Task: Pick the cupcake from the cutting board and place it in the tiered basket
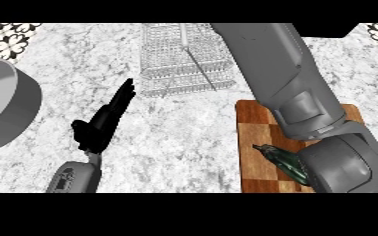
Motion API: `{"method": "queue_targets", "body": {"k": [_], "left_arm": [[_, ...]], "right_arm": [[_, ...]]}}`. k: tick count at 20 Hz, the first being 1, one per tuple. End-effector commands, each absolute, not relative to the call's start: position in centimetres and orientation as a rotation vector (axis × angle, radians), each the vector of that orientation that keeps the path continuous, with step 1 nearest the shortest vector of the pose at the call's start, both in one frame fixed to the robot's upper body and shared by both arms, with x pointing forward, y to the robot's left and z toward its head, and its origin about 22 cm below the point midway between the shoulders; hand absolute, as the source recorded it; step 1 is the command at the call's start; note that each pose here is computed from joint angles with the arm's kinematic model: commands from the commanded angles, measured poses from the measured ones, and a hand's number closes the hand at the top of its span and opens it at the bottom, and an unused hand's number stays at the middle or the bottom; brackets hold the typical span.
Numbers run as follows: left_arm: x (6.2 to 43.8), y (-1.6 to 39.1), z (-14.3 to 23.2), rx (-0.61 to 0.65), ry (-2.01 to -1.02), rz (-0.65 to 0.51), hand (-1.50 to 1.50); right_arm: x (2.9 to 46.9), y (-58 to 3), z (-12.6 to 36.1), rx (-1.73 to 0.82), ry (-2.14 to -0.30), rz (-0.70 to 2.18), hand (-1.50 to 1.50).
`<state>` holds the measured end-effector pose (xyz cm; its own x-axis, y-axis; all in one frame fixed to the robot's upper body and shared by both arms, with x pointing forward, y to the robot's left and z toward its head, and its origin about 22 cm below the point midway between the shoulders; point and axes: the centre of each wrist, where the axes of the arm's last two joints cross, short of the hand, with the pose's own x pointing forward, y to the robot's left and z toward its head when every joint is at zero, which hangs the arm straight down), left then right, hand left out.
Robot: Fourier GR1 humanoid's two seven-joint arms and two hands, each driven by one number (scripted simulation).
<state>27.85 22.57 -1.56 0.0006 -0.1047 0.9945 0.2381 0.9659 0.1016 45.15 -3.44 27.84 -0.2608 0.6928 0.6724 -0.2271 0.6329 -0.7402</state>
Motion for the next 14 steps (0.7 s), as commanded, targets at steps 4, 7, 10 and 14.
{"method": "queue_targets", "body": {"k": [4,7,10,14], "left_arm": [[27.5,23.0,-0.4,-0.112,-1.578,-0.267,0.00],[27.6,21.9,-1.0,-0.127,-1.548,-0.278,0.00],[27.5,22.2,-0.7,-0.135,-1.548,-0.286,0.00],[27.5,22.2,-1.5,-0.119,-1.533,-0.285,0.00]], "right_arm": [[45.4,-2.1,25.2,-0.257,-1.580,0.908,1.50],[45.3,-1.4,26.6,-0.197,-1.555,0.834,1.50],[45.6,-1.6,25.5,-0.113,-1.392,0.753,1.50],[45.6,-1.1,26.2,-0.011,-1.227,0.690,-1.50]]}}
